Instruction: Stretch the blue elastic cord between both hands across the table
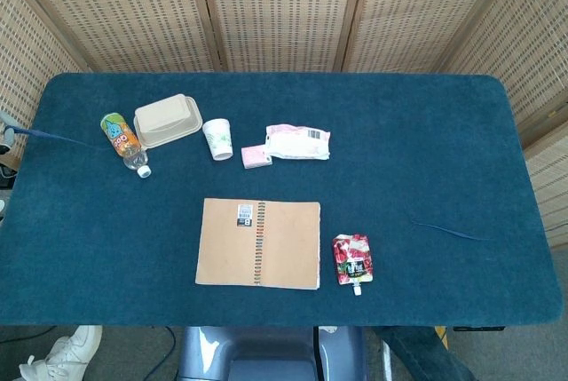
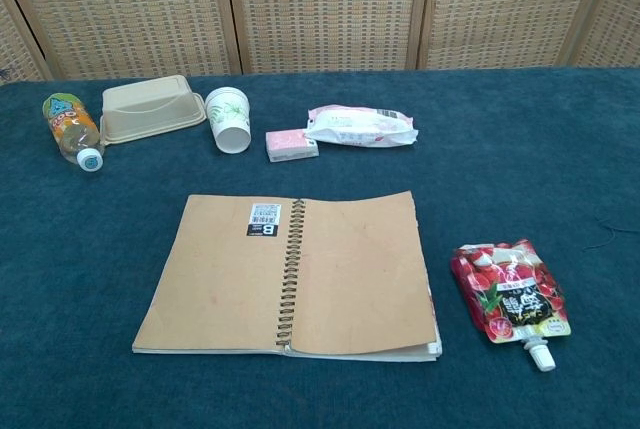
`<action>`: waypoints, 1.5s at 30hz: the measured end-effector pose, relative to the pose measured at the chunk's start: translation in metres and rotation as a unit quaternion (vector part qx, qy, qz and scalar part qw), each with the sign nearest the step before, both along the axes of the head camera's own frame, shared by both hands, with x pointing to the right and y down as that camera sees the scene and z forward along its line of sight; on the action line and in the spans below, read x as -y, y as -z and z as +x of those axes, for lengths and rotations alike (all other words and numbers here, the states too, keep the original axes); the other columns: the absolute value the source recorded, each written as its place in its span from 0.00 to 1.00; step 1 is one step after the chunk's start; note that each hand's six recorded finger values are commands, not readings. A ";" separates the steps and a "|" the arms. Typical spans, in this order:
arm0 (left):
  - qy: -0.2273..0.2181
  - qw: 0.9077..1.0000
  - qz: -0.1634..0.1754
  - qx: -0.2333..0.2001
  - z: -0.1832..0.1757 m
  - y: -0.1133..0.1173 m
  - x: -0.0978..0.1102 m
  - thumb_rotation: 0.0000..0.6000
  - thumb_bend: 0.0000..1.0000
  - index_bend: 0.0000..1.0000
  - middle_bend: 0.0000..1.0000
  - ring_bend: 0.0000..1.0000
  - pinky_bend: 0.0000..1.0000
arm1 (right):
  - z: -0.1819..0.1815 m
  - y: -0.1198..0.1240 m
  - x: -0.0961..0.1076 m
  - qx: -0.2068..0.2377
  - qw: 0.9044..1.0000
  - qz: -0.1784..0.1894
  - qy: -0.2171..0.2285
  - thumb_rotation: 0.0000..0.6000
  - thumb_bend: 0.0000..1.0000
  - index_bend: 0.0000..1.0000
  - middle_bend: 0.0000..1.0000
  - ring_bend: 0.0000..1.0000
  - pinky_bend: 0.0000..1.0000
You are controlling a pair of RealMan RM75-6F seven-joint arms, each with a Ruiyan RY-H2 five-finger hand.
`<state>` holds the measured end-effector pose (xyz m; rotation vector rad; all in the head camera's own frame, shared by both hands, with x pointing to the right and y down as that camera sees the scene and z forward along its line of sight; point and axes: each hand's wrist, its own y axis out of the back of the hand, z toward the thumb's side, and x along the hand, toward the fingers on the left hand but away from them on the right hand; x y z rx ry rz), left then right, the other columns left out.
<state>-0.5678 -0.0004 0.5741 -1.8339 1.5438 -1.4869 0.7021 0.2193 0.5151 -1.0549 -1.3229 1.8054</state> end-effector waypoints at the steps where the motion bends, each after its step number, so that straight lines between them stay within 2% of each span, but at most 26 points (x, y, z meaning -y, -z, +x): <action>1: 0.000 1.000 0.000 0.000 0.000 0.000 0.000 1.00 0.53 0.84 0.00 0.00 0.00 | 0.002 0.001 -0.001 0.001 1.000 0.002 -0.004 1.00 0.85 0.78 0.11 0.00 0.00; 5: -0.009 1.000 0.001 -0.004 0.006 0.000 -0.001 1.00 0.53 0.84 0.00 0.00 0.00 | 0.003 0.005 -0.002 0.007 1.000 0.007 -0.003 1.00 0.84 0.78 0.11 0.00 0.00; 10: -0.037 0.999 0.001 -0.010 0.023 0.001 -0.005 1.00 0.53 0.83 0.00 0.00 0.00 | -0.017 0.008 0.015 0.026 0.998 0.030 0.047 1.00 0.84 0.78 0.11 0.00 0.00; 14: -0.066 0.998 0.000 -0.019 0.043 0.002 -0.012 1.00 0.53 0.83 0.00 0.00 0.00 | -0.050 0.006 0.043 0.069 0.990 0.056 0.113 1.00 0.84 0.78 0.11 0.00 0.00; 19: -0.109 0.994 -0.001 -0.017 0.071 0.001 -0.023 1.00 0.53 0.83 0.00 0.00 0.00 | -0.092 -0.005 0.074 0.127 0.975 0.066 0.170 1.00 0.83 0.78 0.11 0.00 0.00; 25: -0.159 0.987 0.004 -0.004 0.098 -0.002 -0.037 1.00 0.53 0.83 0.00 0.00 0.00 | -0.161 -0.023 0.108 0.203 0.949 0.052 0.236 1.00 0.82 0.77 0.11 0.00 0.00; 29: -0.196 0.981 0.006 0.005 0.116 -0.009 -0.054 1.00 0.53 0.83 0.00 0.00 0.00 | -0.235 -0.040 0.130 0.267 0.918 0.021 0.291 1.00 0.82 0.77 0.11 0.00 0.00; 32: -0.209 0.978 0.005 0.015 0.125 -0.013 -0.065 1.00 0.53 0.83 0.00 0.00 0.00 | -0.286 -0.045 0.141 0.299 0.897 -0.001 0.327 1.00 0.82 0.77 0.11 0.00 0.00; 38: -0.231 0.973 0.001 0.029 0.143 -0.021 -0.082 1.00 0.53 0.82 0.00 0.00 0.00 | -0.368 -0.046 0.154 0.319 0.864 -0.042 0.388 1.00 0.82 0.77 0.11 0.00 0.00; 41: -0.240 0.970 0.002 0.035 0.153 -0.024 -0.088 1.00 0.53 0.82 0.00 0.00 0.00 | -0.394 -0.046 0.156 0.318 0.854 -0.056 0.407 1.00 0.82 0.77 0.11 0.00 0.00; 45: -0.248 0.968 0.002 0.035 0.168 -0.028 -0.096 1.00 0.53 0.82 0.00 0.00 0.00 | -0.418 -0.047 0.155 0.309 0.851 -0.068 0.420 1.00 0.82 0.77 0.11 0.00 0.00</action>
